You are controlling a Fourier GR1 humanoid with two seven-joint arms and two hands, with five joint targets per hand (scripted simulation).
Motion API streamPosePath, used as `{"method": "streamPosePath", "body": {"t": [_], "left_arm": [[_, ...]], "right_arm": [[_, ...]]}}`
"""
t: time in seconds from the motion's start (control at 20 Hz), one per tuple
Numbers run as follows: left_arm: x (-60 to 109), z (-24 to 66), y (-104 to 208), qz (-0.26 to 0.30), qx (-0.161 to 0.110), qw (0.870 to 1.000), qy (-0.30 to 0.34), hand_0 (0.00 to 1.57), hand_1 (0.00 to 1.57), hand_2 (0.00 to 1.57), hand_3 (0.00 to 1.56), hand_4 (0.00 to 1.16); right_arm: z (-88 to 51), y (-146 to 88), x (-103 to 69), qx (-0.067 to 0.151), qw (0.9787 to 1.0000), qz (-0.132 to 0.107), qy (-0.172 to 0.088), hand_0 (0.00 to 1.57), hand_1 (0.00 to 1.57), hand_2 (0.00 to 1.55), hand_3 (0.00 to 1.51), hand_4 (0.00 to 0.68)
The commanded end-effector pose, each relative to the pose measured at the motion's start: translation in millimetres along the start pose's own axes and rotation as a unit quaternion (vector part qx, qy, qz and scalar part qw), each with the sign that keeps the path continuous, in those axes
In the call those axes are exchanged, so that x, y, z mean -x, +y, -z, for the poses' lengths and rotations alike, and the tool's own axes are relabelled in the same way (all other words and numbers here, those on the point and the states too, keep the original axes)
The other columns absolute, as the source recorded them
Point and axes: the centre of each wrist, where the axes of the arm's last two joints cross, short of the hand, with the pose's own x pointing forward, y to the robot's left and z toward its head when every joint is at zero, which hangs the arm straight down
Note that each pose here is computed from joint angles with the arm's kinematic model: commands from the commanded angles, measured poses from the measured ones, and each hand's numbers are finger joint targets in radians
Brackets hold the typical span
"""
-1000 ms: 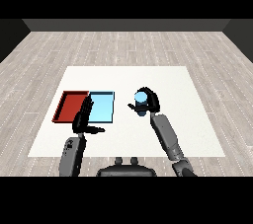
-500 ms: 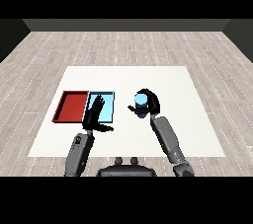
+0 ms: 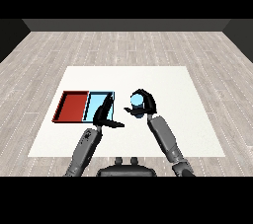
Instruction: Pick the blue can and put it in the blue box
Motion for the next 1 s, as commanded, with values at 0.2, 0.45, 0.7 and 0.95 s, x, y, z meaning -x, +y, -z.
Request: {"method": "streamPosePath", "body": {"t": [0.2, 0.45, 0.7, 0.95], "left_arm": [[16.9, 8.8, -32, 0.025, 0.005, 1.000, 0.005, 0.00, 0.00, 0.00, 0.00, 0.00], [29.6, 9.4, -20, 0.018, 0.019, 1.000, 0.016, 0.00, 0.00, 0.00, 0.00, 0.00], [39.7, 11.3, -41, 0.019, 0.011, 0.999, 0.031, 0.00, 0.00, 0.00, 0.00, 0.00], [36.7, 27.8, -26, 0.013, 0.024, 0.999, 0.024, 0.00, 0.00, 0.00, 0.00, 0.00]], "right_arm": [[-16.5, 9, -3.6, -0.023, 0.9995, 0.006, -0.022, 1.42, 1.42, 1.46, 1.42, 0.624], [-23.2, 23, 6.0, -0.036, 0.9993, -0.001, -0.011, 1.44, 1.44, 1.46, 1.43, 0.619], [-17.2, 25, -21.0, -0.045, 0.9988, 0.009, -0.015, 1.44, 1.44, 1.46, 1.42, 0.614], [-0.4, 38, -23.9, -0.055, 0.9981, 0.006, -0.028, 1.43, 1.43, 1.46, 1.42, 0.612]]}}
